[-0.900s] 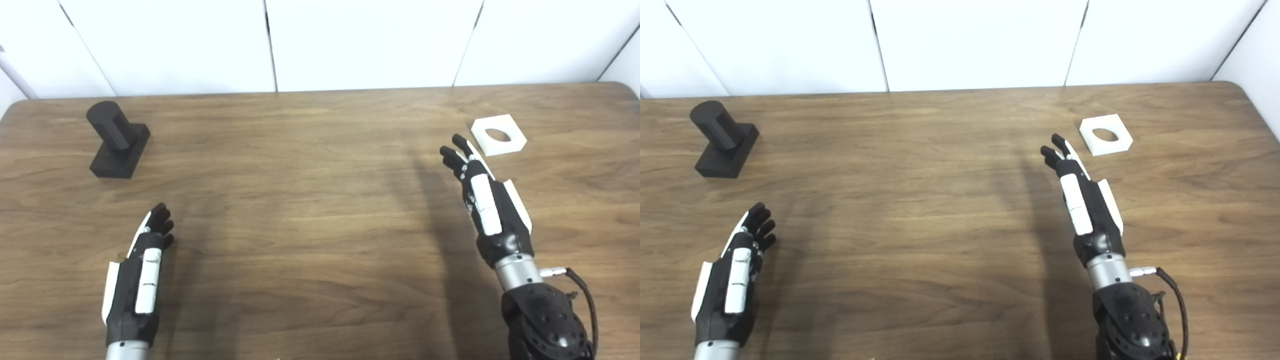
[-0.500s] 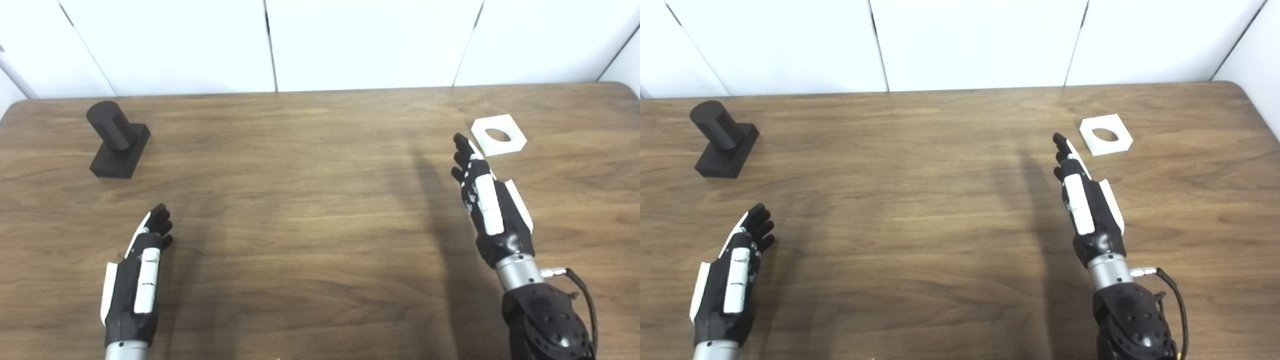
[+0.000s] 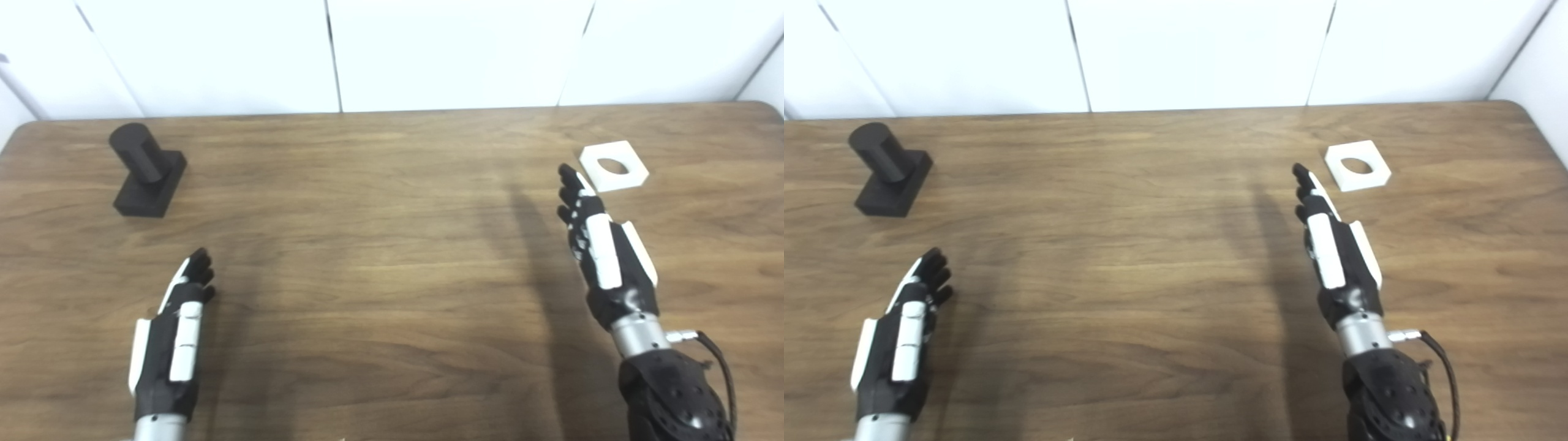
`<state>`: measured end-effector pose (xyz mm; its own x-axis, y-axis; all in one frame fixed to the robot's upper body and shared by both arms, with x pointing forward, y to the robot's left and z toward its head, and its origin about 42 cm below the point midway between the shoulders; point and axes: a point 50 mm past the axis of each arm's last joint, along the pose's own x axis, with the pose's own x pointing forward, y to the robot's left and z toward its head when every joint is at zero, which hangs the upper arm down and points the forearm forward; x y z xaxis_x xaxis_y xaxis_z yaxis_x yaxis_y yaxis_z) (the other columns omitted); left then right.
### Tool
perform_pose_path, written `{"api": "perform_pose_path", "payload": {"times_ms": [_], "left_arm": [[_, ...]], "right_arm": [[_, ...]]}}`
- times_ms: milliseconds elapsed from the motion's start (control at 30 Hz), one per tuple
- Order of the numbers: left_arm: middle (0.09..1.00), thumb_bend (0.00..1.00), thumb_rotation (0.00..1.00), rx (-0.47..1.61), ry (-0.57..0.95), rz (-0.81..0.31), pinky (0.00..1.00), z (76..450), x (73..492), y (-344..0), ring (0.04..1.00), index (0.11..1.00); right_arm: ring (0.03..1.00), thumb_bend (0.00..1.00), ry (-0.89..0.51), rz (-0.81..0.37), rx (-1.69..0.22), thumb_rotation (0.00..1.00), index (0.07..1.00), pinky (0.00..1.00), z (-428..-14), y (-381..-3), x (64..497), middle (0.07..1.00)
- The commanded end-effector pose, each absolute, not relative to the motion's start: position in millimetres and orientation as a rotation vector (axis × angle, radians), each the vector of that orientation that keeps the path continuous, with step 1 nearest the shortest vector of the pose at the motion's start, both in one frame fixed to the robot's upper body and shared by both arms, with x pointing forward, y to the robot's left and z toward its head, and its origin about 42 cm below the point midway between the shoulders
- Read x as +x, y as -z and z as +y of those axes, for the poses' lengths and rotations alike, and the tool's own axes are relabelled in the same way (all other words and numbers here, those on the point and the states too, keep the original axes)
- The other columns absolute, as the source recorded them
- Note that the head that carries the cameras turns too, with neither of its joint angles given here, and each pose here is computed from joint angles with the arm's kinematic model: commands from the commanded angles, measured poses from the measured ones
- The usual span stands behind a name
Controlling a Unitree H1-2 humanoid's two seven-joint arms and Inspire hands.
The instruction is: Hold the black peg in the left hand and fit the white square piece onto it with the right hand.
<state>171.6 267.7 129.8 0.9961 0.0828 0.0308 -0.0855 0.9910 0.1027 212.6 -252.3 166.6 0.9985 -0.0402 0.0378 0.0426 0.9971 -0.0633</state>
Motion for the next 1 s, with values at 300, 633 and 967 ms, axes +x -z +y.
{"api": "perform_pose_path", "payload": {"times_ms": [300,633,967], "left_arm": [[0.946,0.61,0.90,0.099,-0.091,-0.079,0.91,229.1,166.7,-127.5,0.933,0.927],[0.943,0.63,0.91,0.118,-0.087,-0.070,0.94,221.4,166.0,-120.3,0.953,0.916],[0.949,0.63,0.91,0.107,-0.088,-0.062,0.96,218.0,163.1,-115.7,0.974,0.916]], "right_arm": [[1.000,0.49,0.024,0.013,-0.043,1.00,1.000,1.00,-278.6,-152.6,173.7,1.000],[1.000,0.55,0.006,0.003,-0.038,1.00,1.000,1.00,-279.3,-152.0,173.0,1.000],[0.975,0.61,0.048,0.030,-0.053,1.00,0.955,1.00,-281.6,-146.9,168.2,0.963]]}}
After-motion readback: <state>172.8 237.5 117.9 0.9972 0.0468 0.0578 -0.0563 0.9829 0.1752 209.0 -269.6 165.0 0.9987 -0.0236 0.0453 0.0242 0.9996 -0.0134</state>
